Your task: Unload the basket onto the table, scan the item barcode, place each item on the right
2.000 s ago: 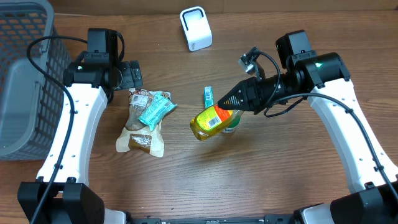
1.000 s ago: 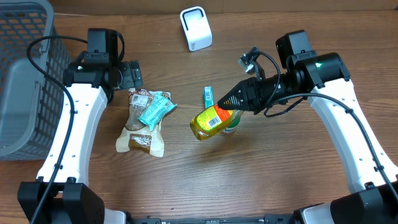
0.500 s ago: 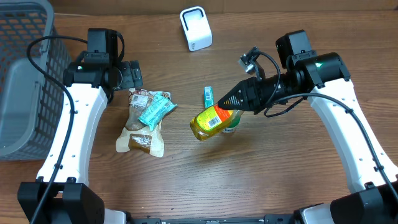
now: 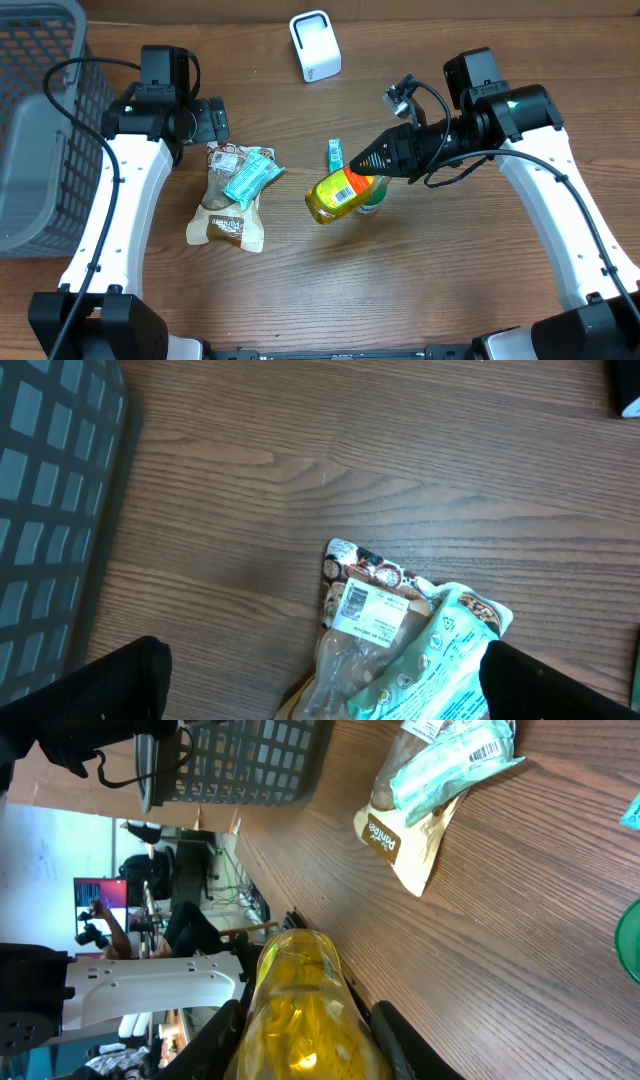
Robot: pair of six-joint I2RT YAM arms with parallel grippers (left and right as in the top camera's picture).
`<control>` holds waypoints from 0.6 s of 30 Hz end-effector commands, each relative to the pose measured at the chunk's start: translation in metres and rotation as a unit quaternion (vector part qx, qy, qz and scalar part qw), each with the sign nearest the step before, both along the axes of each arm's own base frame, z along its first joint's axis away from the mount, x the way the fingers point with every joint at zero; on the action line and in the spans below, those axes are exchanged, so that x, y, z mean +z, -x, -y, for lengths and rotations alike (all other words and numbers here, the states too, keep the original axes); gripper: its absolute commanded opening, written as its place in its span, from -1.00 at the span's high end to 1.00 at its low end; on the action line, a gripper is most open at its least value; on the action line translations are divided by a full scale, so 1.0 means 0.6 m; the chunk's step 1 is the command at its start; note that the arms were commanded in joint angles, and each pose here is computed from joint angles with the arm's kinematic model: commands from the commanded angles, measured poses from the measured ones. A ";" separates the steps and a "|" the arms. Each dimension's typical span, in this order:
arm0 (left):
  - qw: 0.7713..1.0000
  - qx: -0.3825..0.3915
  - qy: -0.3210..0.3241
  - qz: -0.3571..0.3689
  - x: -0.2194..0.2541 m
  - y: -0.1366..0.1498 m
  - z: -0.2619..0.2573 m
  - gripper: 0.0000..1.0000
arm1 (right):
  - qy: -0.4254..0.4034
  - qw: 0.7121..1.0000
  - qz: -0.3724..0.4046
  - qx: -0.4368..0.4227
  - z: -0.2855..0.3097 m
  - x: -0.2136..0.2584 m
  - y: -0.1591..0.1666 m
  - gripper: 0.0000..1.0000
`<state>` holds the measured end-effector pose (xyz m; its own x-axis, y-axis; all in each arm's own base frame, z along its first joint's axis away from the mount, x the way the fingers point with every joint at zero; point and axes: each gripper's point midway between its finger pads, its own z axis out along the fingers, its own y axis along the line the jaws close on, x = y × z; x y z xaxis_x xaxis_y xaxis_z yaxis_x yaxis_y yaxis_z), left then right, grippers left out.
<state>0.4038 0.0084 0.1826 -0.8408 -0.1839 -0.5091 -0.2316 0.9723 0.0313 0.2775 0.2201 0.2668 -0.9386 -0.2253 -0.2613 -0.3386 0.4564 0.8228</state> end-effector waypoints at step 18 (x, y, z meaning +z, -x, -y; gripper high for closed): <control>1.000 0.001 -0.008 0.008 0.010 -0.002 -0.007 -0.99 | -0.004 0.999 0.050 0.001 -0.001 0.028 -0.006 0.63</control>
<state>0.4038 0.0084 0.1826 -0.8408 -0.1839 -0.5091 -0.2316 0.9723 0.0313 0.2842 0.2179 0.2625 -0.9317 -0.2228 -0.2870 -0.3613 0.4858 0.7959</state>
